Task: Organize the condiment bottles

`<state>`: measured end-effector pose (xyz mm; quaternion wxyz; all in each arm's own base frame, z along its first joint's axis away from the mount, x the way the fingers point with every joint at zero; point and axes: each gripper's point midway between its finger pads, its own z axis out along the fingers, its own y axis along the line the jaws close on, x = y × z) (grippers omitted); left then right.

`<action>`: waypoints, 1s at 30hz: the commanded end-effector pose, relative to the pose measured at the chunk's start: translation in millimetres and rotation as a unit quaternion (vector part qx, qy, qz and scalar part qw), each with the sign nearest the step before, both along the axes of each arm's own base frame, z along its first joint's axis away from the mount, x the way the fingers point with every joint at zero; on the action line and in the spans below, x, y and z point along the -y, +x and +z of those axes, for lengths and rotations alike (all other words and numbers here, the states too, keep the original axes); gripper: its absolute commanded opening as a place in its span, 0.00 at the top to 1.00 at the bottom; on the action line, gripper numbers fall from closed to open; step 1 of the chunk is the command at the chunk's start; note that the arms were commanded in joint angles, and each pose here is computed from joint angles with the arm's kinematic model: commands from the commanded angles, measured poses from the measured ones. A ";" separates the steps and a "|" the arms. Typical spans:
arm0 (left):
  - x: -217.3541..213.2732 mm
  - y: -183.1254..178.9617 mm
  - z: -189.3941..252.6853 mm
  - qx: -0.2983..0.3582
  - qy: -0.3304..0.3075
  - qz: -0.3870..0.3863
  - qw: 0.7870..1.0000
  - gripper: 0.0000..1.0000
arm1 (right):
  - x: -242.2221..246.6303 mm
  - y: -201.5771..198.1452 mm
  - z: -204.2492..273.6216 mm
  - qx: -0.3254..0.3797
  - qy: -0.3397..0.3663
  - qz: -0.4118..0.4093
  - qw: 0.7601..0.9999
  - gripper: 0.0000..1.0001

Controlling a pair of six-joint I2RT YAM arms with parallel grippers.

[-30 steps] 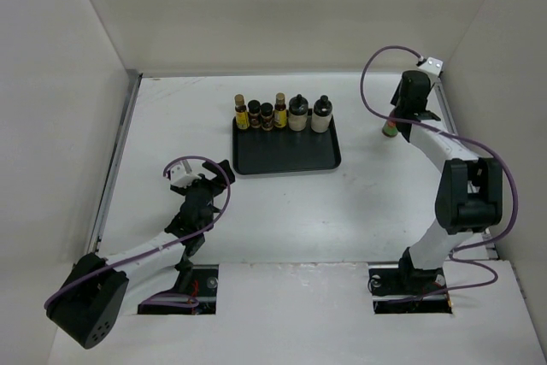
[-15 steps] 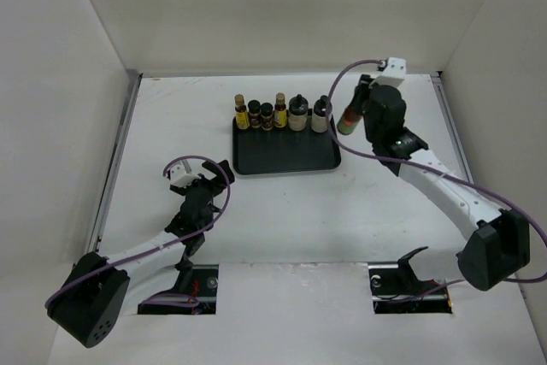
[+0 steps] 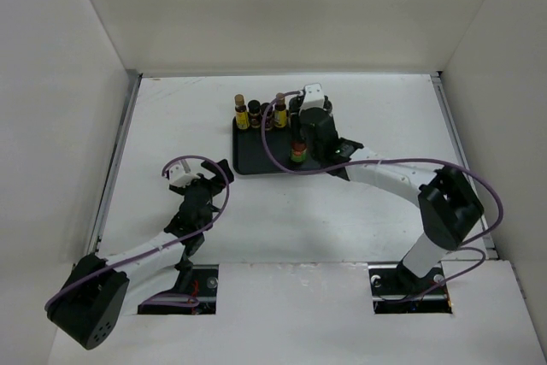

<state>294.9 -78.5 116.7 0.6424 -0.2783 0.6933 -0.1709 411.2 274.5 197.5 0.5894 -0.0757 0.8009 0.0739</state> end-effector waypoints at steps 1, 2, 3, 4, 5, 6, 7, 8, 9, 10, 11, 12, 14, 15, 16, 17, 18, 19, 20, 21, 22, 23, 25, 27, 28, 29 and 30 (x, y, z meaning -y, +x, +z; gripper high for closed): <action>0.4 4.1 14.2 0.023 -0.017 0.002 1.000 0.00 | -22.1 17.0 101.9 0.127 0.096 0.007 0.987 0.58; 1.2 5.0 14.4 0.022 -0.017 0.001 1.000 0.00 | -25.1 18.1 99.1 0.125 0.093 0.010 0.988 0.58; 2.0 5.3 14.6 0.022 -0.017 -0.001 1.000 0.00 | -29.3 17.7 97.5 0.123 0.090 0.014 0.988 0.58; 1.6 5.6 14.9 0.023 -0.017 0.000 1.000 0.00 | -36.5 15.2 90.9 0.120 0.082 0.020 0.989 0.58; 1.6 5.6 14.9 0.023 -0.017 0.000 1.000 0.00 | -37.4 14.9 90.1 0.119 0.082 0.021 0.989 0.58; 1.0 5.8 14.0 0.021 -0.016 0.002 1.000 0.00 | -38.5 14.8 88.9 0.118 0.081 0.022 0.990 0.58; 1.1 6.0 13.1 0.020 -0.016 0.001 1.000 0.00 | -39.7 14.5 88.9 0.118 0.081 0.023 0.989 0.58; 1.0 5.8 12.8 0.019 -0.015 0.001 1.000 0.00 | -40.7 14.2 88.1 0.117 0.080 0.025 0.990 0.58; 1.3 5.5 14.2 0.021 -0.017 0.000 1.000 0.00 | -42.4 12.6 89.2 0.118 0.080 0.027 0.989 0.58; 1.4 5.6 15.0 0.023 -0.017 0.000 1.000 0.00 | -43.8 10.6 91.1 0.119 0.082 0.030 0.989 0.58; 1.0 5.5 15.0 0.023 -0.018 0.001 1.000 0.00 | -45.7 8.8 91.6 0.119 0.082 0.033 0.989 0.58; 0.7 5.8 13.7 0.021 -0.017 0.002 1.000 0.00 | -47.9 7.4 93.0 0.120 0.084 0.035 0.989 0.58; 0.8 6.4 12.5 0.019 -0.015 0.002 1.000 0.00 | -53.8 4.7 91.5 0.118 0.083 0.042 0.989 0.58; 1.4 6.1 13.1 0.019 -0.016 0.000 1.000 0.00 | -56.6 3.7 89.9 0.116 0.082 0.045 0.989 0.58; 1.8 5.9 14.3 0.021 -0.017 -0.001 1.000 0.00 | -59.8 3.1 84.9 0.112 0.078 0.048 0.989 0.58; 1.7 5.7 14.9 0.022 -0.017 -0.001 1.000 0.00 | -62.0 3.2 78.4 0.107 0.073 0.049 0.990 0.57; 1.0 5.9 14.8 0.023 -0.017 0.001 1.000 0.00 | -63.9 3.8 70.8 0.101 0.068 0.050 0.991 0.57; 0.9 6.1 13.1 0.020 -0.016 0.001 1.000 0.00 | -65.5 4.5 62.7 0.093 0.065 0.050 0.992 0.56; 0.9 6.5 12.9 0.019 -0.016 0.001 1.000 0.00 | -66.6 5.3 56.2 0.088 0.062 0.050 0.993 0.55; 1.3 6.4 12.5 0.018 -0.015 0.000 1.000 0.00 | -66.4 5.8 50.1 0.083 0.058 0.049 0.994 0.54; 2.0 6.2 13.8 0.020 -0.016 -0.001 1.000 0.00 | -65.9 5.2 44.9 0.081 0.055 0.047 0.994 0.52; 2.0 6.2 15.1 0.022 -0.017 -0.001 1.000 0.00 | -65.3 4.1 42.0 0.080 0.055 0.046 0.994 0.49; 0.9 6.3 13.4 0.019 -0.015 0.002 1.000 0.00 | -63.1 1.6 40.7 0.079 0.061 0.043 0.994 0.42; 0.8 7.0 12.3 0.017 -0.014 0.001 1.000 0.00 | -61.3 -0.8 43.7 0.081 0.070 0.042 0.993 0.38; 1.6 7.1 13.3 0.018 -0.014 -0.001 1.000 0.00 | -59.8 -2.4 46.2 0.083 0.074 0.042 0.993 0.35; 2.1 6.9 14.2 0.020 -0.015 -0.002 1.000 0.00 | -58.5 -3.3 48.3 0.084 0.076 0.041 0.993 0.31; 2.0 6.9 14.1 0.019 -0.014 -0.002 1.000 0.00 | -56.2 -5.3 52.3 0.087 0.079 0.041 0.992 0.25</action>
